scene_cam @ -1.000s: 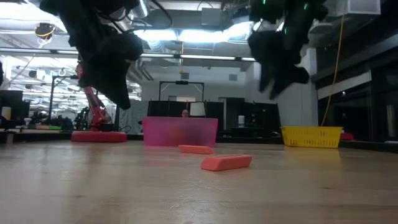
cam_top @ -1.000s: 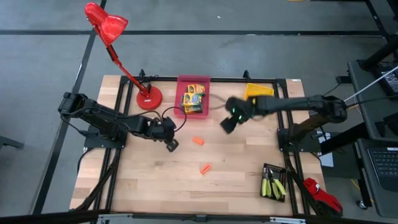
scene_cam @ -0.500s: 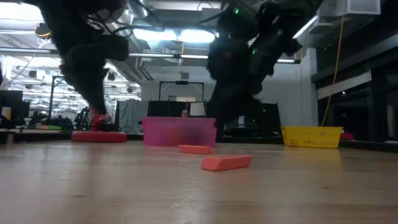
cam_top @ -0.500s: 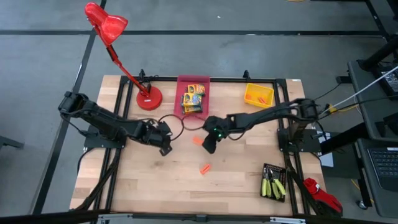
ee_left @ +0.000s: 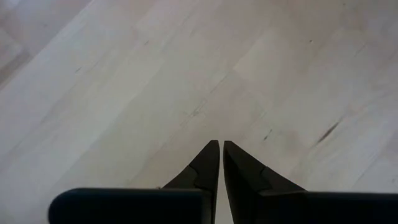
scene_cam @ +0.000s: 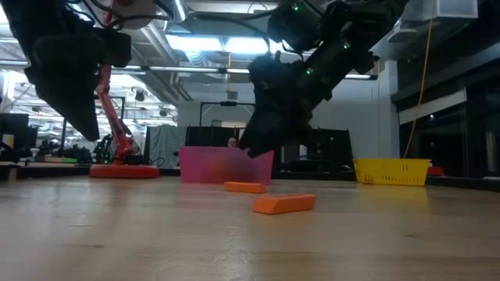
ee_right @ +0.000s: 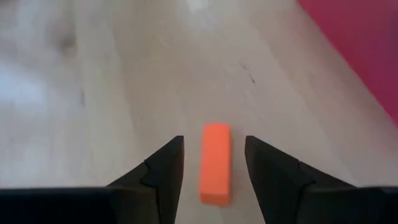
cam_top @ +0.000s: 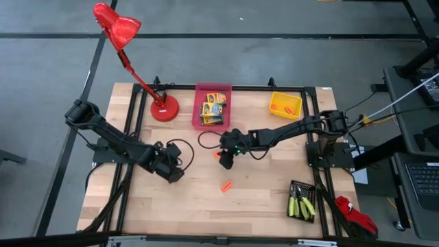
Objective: Pick & Place School Supplies
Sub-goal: Put the orange eraser into the yellow bin
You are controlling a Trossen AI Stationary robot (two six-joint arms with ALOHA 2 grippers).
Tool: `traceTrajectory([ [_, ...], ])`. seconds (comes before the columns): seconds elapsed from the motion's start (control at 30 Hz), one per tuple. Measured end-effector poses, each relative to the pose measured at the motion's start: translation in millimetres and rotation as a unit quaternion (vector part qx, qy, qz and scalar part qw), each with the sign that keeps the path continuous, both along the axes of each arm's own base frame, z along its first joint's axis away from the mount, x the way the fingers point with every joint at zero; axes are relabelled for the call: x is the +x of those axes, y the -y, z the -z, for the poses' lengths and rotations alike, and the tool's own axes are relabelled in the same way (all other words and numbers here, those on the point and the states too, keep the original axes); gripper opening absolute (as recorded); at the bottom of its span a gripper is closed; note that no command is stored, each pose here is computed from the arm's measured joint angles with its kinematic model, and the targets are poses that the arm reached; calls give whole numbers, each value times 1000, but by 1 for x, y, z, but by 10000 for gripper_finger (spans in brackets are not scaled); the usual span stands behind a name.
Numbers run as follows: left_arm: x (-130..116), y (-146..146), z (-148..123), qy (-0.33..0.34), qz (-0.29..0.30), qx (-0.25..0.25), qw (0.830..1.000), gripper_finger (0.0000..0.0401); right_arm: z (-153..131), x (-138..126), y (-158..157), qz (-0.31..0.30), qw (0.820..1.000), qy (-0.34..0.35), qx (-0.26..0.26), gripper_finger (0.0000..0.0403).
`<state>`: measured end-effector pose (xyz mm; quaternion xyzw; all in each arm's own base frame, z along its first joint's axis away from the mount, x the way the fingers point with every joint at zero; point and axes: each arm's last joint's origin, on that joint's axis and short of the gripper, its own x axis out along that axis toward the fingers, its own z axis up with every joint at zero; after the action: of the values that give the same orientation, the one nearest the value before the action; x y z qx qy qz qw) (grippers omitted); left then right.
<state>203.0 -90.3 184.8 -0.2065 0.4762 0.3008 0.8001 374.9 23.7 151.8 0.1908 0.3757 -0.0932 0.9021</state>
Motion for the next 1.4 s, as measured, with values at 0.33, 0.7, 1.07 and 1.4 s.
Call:
traceTrajectory([
  [0.33,-3,4,0,5,-13,1,1000,20,25,6,-16,-37,999,-7,-31,173],
  [0.7,-4,6,0,-6,-10,-27,1000,20,39,9,-12,-12,998,-17,-61,173],
  [1.07,-5,8,0,-7,-2,-27,1000,19,52,11,-18,11,999,-19,-35,162],
  [1.4,-5,8,0,-4,-8,-25,1000,19,50,8,-23,70,997,-21,9,10],
])
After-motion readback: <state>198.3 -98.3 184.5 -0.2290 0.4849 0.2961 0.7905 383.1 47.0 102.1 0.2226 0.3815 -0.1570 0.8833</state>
